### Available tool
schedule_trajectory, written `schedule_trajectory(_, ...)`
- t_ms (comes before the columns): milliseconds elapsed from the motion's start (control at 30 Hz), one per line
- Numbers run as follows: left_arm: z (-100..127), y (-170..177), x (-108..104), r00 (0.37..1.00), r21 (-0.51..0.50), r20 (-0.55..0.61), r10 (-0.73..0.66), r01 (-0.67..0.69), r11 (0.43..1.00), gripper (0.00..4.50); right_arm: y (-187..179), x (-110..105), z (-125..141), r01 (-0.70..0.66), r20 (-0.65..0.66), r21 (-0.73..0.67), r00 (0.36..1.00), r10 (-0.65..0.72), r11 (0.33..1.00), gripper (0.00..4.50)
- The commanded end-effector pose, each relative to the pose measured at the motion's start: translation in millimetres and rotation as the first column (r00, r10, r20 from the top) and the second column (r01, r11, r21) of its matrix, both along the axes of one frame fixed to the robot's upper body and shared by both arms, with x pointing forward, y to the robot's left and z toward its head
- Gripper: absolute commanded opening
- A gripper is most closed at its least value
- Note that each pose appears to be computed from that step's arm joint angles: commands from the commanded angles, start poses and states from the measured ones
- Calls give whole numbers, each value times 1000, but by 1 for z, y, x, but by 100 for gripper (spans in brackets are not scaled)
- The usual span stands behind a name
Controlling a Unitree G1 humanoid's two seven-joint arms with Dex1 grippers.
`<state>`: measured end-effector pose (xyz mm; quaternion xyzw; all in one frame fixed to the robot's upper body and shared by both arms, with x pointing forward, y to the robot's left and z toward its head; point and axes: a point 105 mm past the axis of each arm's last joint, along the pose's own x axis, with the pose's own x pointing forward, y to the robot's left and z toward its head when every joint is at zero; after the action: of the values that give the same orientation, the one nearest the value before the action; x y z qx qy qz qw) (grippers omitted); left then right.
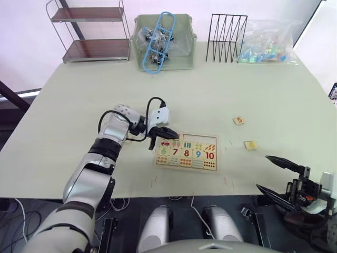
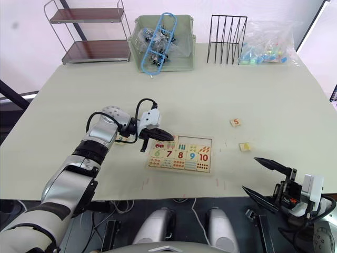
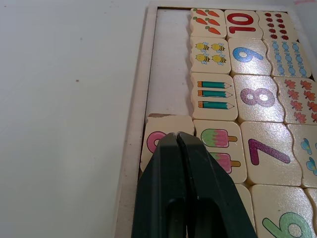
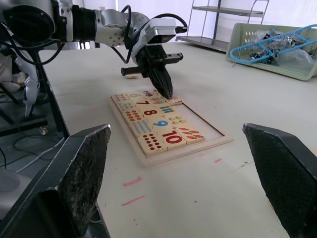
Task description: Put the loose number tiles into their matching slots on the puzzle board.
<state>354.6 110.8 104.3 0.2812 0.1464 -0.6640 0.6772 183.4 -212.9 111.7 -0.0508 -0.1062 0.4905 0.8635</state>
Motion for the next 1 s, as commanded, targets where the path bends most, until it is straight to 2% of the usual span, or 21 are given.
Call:
schedule_trajectory(33, -6, 8, -3, 1000, 22, -20, 10, -10, 1000, 4, -3, 0, 8, 10, 36, -4, 999, -10, 1000, 450)
schedule_trajectory(233, 12, 2, 1, 1000, -71, -7, 20, -21, 997, 4, -3, 2, 8, 9, 39, -1, 999, -9, 1000, 450)
schedule_trajectory(433, 41, 2, -8, 999, -226, -33, 21, -28, 974, 4, -6, 7, 10, 26, 46, 25, 999, -28, 999, 450)
schedule_trajectory(567, 55, 16, -18, 998, -305, -53, 45, -59, 950, 4, -8, 9, 10, 29, 45, 33, 998, -31, 999, 450)
schedule_trajectory(700, 58, 41, -23, 982, -330, -49, 185, -191, 924, 4, -11, 12, 10, 50, 37, 58, 998, -53, 997, 450)
schedule_trajectory(833, 57, 79, -28, 925, -368, -58, 374, -368, 854, 4, -15, 17, 9, 72, 25, 53, 997, -73, 996, 450)
schedule_trajectory(1000, 56, 104, -41, 849, -422, -56, 525, -497, 758, 4, -21, 26, 7, 115, 11, 41, 993, -116, 993, 450)
